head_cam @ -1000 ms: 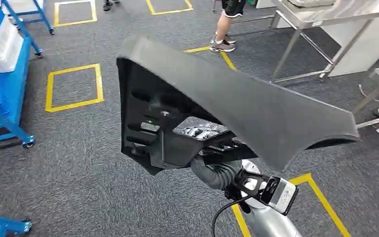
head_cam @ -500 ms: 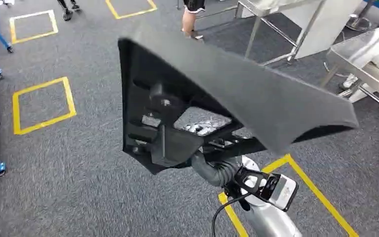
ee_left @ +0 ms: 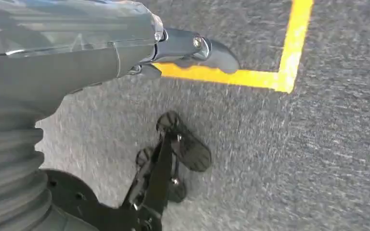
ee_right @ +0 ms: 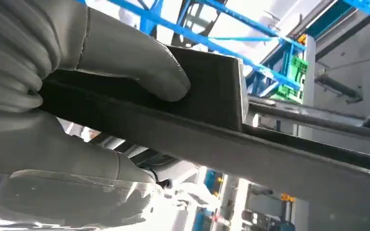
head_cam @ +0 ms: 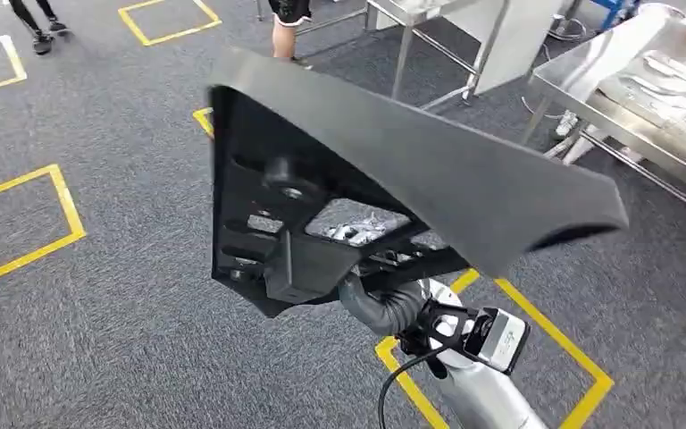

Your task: Take the parts from the cabinet and place them on the table.

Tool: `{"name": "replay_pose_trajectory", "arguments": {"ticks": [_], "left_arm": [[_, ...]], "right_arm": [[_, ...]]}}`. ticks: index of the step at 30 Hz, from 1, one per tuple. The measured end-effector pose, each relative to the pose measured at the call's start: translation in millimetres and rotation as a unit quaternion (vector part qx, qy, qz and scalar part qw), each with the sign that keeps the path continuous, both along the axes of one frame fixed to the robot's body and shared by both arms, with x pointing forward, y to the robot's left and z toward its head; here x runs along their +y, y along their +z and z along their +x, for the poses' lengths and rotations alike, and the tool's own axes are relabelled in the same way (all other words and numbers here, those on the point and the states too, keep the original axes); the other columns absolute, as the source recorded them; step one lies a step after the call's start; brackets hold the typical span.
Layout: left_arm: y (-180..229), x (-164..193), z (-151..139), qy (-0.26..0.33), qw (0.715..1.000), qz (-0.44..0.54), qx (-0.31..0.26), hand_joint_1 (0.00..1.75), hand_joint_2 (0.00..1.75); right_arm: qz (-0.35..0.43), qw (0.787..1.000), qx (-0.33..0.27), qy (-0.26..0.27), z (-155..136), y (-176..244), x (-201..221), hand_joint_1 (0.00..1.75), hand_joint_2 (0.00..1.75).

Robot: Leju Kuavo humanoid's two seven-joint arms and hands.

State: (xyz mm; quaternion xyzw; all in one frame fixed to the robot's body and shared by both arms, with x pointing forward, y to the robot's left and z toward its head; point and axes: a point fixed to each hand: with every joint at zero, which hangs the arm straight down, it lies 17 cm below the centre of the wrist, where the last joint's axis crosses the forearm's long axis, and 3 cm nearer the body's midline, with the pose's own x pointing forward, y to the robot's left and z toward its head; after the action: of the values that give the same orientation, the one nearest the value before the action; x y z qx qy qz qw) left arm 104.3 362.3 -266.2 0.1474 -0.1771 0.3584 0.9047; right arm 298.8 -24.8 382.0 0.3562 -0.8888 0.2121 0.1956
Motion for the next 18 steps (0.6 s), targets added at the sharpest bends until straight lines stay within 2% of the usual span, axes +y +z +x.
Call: {"name": "replay_pose_trajectory", "arguments": {"ticks": [14, 18], "left_arm": [[1.0, 1.4, 6.0, 0.001, 1.0, -0.002, -0.005, 0.0, 1.75], [-0.2, 1.1, 0.0, 0.0, 1.0, -0.002, 0.0, 0.0, 1.75]], "right_arm": [[-0.015, 1.0, -0.01, -0.009, -0.1, 2.9, 15.4, 1.75, 1.75], [-0.015, 1.0, -0.012, -0.004, -1.9, 5.2, 20.0, 1.75, 1.75]]}}
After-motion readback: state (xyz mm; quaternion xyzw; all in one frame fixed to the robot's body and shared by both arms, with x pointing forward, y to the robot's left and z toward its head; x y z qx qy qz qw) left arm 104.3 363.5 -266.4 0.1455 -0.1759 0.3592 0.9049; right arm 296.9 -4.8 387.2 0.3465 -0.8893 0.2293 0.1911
